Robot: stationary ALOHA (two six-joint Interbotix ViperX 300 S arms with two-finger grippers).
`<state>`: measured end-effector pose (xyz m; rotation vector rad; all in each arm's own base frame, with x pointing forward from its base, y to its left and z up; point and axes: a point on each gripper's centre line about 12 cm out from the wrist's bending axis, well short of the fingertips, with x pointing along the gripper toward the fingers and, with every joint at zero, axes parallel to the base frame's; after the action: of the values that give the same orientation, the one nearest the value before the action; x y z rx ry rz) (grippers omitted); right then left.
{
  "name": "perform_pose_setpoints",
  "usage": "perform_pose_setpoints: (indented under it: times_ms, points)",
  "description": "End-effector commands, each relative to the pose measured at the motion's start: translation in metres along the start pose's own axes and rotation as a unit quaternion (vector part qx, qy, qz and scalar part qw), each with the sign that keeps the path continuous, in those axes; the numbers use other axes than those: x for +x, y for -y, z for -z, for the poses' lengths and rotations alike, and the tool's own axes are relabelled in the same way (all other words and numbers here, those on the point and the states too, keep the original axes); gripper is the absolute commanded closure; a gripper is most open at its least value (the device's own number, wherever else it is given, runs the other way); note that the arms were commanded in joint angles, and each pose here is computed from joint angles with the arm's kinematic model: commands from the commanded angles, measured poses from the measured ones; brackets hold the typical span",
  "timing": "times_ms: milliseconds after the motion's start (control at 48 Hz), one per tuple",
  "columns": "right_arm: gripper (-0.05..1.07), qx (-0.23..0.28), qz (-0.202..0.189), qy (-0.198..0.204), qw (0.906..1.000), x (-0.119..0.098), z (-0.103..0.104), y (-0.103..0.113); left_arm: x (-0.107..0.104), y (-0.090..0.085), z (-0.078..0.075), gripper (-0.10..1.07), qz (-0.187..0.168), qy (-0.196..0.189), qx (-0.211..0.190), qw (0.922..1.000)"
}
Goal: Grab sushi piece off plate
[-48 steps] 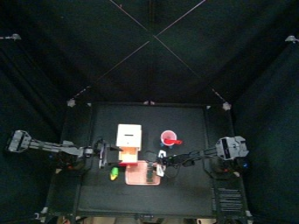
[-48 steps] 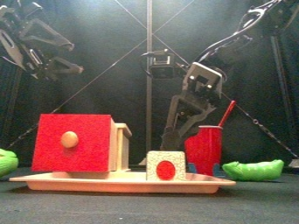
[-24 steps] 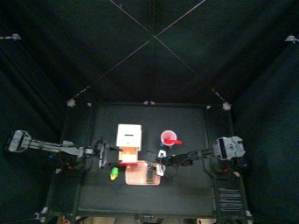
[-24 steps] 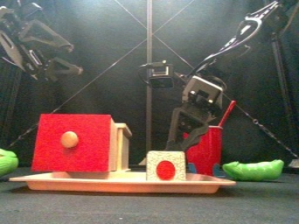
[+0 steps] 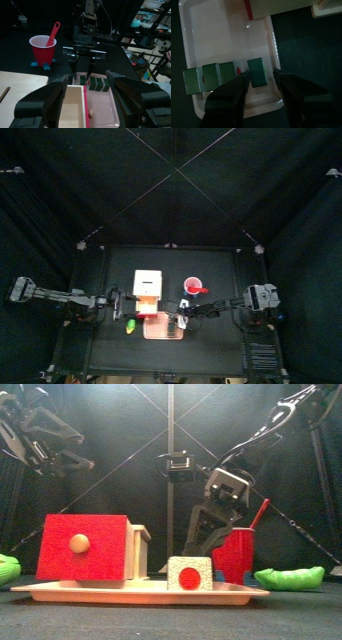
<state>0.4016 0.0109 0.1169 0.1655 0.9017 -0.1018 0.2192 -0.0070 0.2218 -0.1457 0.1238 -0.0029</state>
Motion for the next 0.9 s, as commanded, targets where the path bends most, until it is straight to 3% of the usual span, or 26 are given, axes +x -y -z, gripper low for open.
perform_pose_setpoints:
  times_ms: [0,250,604,875]
  points:
    - [0.28,0.001,-0.003,0.02,0.9998,-0.007,-0.013,-0.001,0.002,0.001,-0.005,0.02,0.001,0.009,0.001,1.0]
    - [0.43,0.001,-0.004,0.025,0.9997,-0.009,-0.016,-0.001,0.002,0.001,-0.005,0.02,0.001,0.009,0.0,1.0]
    - [0.43,0.003,-0.012,0.062,0.998,-0.036,-0.035,-0.004,0.002,0.001,-0.005,0.02,0.001,0.009,0.0,1.0]
    - [0.43,0.004,-0.015,0.075,0.9971,-0.041,-0.043,-0.006,0.002,0.001,-0.005,0.02,0.002,0.009,0.0,1.0]
